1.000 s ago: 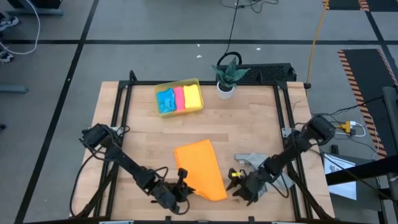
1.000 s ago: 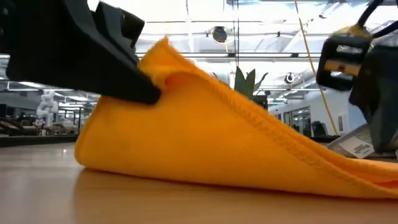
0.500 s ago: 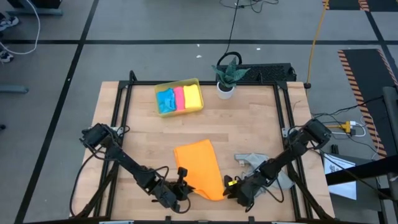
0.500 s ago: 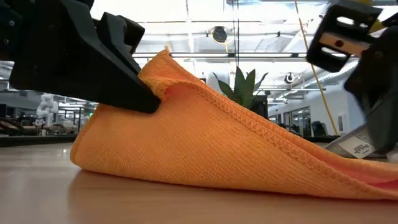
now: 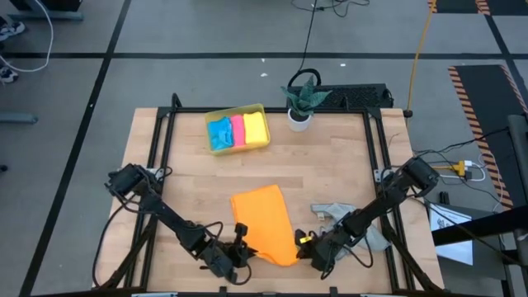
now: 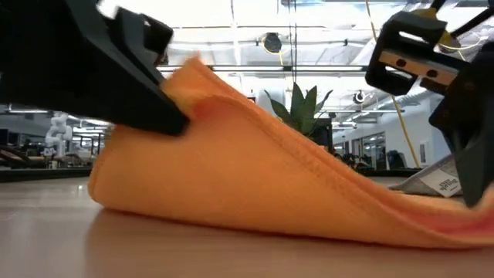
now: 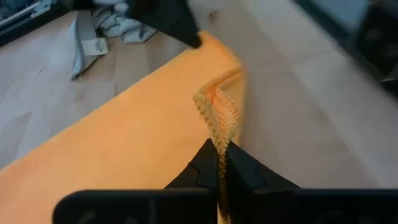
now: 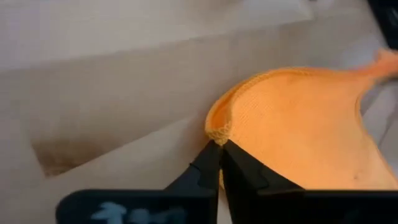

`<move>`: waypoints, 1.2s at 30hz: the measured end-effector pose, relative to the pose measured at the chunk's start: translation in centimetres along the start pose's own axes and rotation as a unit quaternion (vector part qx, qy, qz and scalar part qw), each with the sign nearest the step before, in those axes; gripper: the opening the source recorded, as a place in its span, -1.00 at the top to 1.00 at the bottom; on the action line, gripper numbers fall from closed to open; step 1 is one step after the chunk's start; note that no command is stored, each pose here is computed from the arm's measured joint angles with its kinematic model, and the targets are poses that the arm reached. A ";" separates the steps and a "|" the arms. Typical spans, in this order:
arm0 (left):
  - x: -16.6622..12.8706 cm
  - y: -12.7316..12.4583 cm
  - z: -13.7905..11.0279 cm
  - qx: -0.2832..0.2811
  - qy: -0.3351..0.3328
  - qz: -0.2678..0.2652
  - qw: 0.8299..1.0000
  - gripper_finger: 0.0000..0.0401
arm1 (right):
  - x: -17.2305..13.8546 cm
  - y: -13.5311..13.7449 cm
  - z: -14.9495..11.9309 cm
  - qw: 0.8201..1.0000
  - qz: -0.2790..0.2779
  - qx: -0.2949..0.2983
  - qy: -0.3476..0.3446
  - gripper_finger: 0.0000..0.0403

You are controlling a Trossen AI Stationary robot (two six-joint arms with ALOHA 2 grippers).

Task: Fold microfiber towels
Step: Fold the orange microfiber cloth

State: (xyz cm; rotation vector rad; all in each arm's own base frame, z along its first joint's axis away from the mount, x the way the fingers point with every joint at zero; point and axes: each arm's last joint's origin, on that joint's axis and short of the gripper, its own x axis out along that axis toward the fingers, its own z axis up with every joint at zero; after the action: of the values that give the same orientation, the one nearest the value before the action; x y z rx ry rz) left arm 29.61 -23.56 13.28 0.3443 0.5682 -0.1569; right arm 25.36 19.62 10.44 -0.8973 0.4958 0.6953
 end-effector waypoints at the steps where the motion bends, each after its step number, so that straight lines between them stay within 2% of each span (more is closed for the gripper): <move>1: -0.4 -0.3 0.2 0.000 -0.004 -0.004 1.000 0.97 | -0.2 -0.2 0.2 1.000 -0.003 0.011 -0.004 0.98; 5: -2.2 -1.3 0.9 0.009 -0.018 -0.009 1.000 0.94 | -1.6 -1.2 1.3 0.996 -0.021 0.081 -0.035 0.95; 10: -4.4 -1.7 1.4 0.023 -0.022 0.052 0.998 0.95 | -3.7 -3.6 2.4 0.977 -0.060 0.181 -0.092 0.99; 15: -5.2 -1.2 0.7 -0.004 0.002 0.129 0.992 0.94 | -3.9 -6.1 1.1 0.945 -0.106 0.294 -0.098 0.99; 18: -5.4 -0.7 -0.3 -0.020 0.025 0.186 0.982 0.94 | -3.6 -7.4 -0.3 0.922 -0.143 0.352 -0.078 1.00; 22: -5.7 0.1 -1.6 -0.066 0.045 0.236 0.968 0.97 | -3.6 -8.9 -1.9 0.887 -0.205 0.411 -0.053 1.00; 24: -5.8 0.3 -2.2 -0.083 0.043 0.255 0.962 0.94 | -3.7 -9.4 -2.5 0.872 -0.224 0.434 -0.044 1.00; 29: -5.8 0.6 -3.4 -0.116 0.038 0.268 0.956 0.97 | -3.7 -10.3 -3.8 0.851 -0.238 0.466 -0.031 1.00; 36: -5.1 1.2 -3.0 -0.141 0.025 0.272 0.951 0.89 | -3.6 -9.5 -3.8 0.852 -0.218 0.475 -0.007 1.00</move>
State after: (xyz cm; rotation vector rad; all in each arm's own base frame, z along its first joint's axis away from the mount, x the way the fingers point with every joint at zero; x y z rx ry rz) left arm 24.16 -21.08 14.08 0.2153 0.5184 0.4642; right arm 29.40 11.13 15.76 -0.0412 0.5168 -0.0155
